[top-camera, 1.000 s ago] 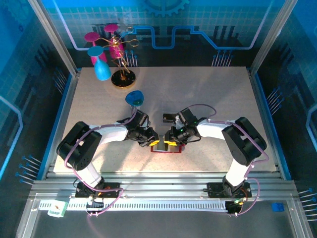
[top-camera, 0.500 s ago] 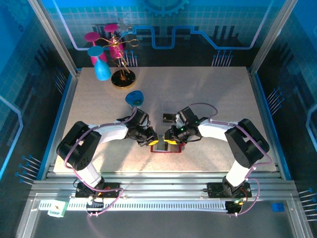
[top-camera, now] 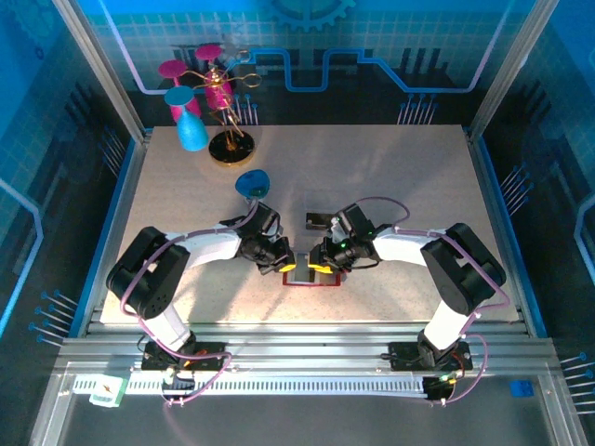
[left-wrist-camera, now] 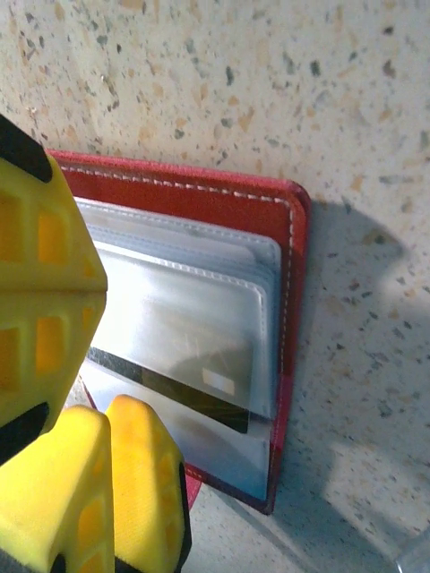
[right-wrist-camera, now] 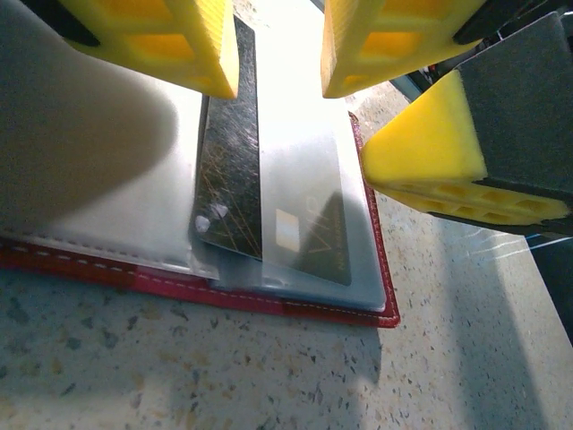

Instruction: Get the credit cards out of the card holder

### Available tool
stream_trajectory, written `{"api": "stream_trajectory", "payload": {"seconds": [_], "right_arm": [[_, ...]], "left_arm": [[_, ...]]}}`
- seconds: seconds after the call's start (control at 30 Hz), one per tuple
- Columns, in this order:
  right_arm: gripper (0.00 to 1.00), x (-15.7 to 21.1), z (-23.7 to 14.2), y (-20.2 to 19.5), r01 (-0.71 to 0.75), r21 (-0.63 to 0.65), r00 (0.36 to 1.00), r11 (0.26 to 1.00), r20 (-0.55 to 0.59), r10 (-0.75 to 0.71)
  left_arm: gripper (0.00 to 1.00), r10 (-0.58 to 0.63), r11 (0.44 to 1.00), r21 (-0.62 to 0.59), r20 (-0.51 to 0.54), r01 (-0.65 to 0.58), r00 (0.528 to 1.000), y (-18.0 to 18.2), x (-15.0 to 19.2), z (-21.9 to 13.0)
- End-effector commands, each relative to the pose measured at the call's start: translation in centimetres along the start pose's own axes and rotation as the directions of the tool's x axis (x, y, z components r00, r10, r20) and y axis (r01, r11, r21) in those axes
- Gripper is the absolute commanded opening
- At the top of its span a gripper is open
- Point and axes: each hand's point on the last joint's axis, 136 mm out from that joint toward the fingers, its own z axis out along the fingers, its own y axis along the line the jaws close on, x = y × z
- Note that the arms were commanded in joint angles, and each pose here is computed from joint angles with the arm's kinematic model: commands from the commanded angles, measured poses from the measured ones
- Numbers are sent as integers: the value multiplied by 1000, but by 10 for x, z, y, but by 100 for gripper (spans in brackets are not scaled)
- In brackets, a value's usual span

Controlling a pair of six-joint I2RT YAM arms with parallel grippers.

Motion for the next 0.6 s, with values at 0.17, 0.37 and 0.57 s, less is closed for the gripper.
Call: {"api": "stream_trajectory", "payload": {"seconds": [0.17,0.37,0.57], "right_arm": [[30,5,4,-13,-33,7,999,999,-19,33],[30,5,7,-17,-39,15,999,999,-26,39],[29,5,9,-15,-39,0,999,999,-26,39]], "left_arm": [[4,-10,999,-46,-21,9,1000,12,1,4],[5,-16,998,-58,-33,14,999,17,2,8],[5,-24,998,-66,-46,21,999,21,4,11]]}}
